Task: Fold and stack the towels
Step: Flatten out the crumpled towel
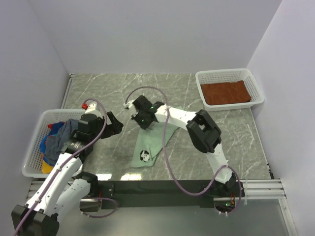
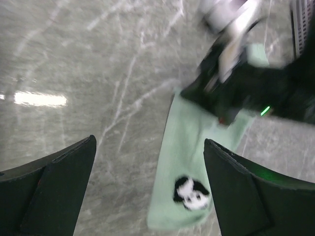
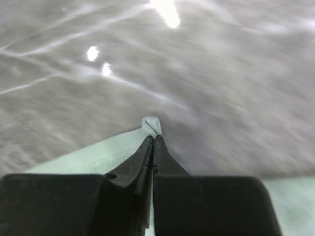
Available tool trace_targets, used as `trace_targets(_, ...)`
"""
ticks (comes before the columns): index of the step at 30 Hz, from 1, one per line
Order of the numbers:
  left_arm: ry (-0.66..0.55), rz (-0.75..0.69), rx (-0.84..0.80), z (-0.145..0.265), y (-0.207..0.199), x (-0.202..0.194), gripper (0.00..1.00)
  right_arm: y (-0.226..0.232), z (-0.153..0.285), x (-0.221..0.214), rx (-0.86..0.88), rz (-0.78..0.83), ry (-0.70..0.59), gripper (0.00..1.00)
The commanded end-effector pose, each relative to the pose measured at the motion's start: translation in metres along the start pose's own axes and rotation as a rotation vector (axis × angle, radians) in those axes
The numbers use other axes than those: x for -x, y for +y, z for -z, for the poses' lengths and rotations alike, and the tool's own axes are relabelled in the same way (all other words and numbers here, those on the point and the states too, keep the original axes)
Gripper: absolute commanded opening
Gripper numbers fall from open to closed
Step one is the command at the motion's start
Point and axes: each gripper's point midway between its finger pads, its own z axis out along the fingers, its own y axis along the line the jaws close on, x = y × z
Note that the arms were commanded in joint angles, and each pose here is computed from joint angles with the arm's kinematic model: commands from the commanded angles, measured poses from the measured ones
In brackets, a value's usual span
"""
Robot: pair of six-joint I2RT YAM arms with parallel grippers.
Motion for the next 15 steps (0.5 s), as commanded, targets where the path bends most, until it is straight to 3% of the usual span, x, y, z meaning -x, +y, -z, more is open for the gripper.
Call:
trace_targets(1, 0.054, -0.004, -0.093, -0.006, -0.014, -0.013, 0.96, -0.043, 0.058, 0.052, -0.068, -0.166, -0.249, 0.00)
trace_targets(10, 0.270, 0.170, -0.069, -0.037, -0.008, -0.072, 0.85, -0.063, 0.089, 0.042, -0.131, -0.212, -0.325, 0.00)
trace_targets(15, 0.273, 0.195, -0.013, -0.050, -0.003, -0.083, 0.79, -0.063, 0.097, 0.037, -0.140, -0.219, -0.360, 0.00)
